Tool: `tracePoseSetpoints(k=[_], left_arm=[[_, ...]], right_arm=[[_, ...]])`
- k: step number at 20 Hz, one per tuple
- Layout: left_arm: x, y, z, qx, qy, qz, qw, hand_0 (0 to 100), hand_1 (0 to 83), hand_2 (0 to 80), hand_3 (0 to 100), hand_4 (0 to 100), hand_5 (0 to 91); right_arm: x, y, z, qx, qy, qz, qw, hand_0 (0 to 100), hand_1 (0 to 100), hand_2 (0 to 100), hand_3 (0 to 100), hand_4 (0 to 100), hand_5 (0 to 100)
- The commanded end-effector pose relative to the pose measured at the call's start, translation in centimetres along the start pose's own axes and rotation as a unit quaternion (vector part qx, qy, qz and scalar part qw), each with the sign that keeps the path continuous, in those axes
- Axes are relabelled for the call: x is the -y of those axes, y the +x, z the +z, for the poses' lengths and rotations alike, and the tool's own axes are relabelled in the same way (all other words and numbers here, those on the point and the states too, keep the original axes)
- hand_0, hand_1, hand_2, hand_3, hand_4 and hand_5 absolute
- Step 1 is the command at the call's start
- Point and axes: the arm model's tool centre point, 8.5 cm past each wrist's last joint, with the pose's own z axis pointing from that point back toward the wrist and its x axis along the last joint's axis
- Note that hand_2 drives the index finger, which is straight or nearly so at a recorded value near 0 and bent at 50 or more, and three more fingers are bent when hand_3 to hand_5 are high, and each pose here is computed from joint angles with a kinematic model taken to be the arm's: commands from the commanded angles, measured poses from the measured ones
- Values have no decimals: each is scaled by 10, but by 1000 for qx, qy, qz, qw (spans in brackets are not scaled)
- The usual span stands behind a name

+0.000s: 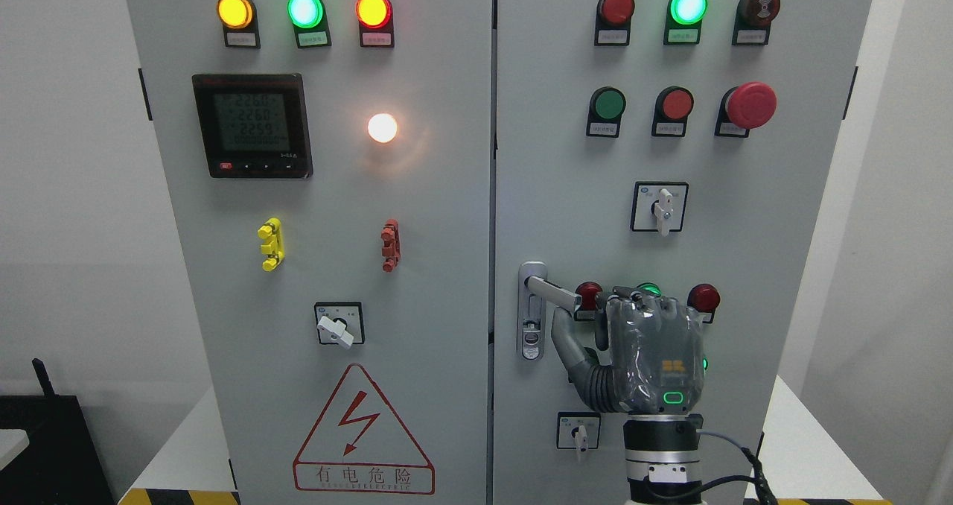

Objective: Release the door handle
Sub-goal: 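Rotate the silver handle outward to horizontal with the right hand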

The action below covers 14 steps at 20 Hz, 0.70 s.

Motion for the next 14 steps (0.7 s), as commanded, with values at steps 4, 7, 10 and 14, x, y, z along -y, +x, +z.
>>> tracePoseSetpoints(k=[4,7,10,14], left_arm=[[1,5,-1,7,-4,-6,1000,120,389,0,0,0,0],[1,5,-1,7,-4,-6,1000,120,389,0,0,0,0],[1,5,-1,7,-4,-6,1000,120,389,0,0,0,0],[1,5,-1,7,-4,-6,1000,120,389,0,0,0,0]], right_arm=[[3,-1,-3,-1,-4,0,1000,491,433,1000,1000,1000,992],[1,-1,0,-2,-1,0,1000,492,432,1000,1000,1000,992],[-1,-2,4,-4,4,-1,1000,493,432,1000,1000,1000,992],[-1,-7,18,-5,9,-2,1000,506,445,1000,1000,1000,992]])
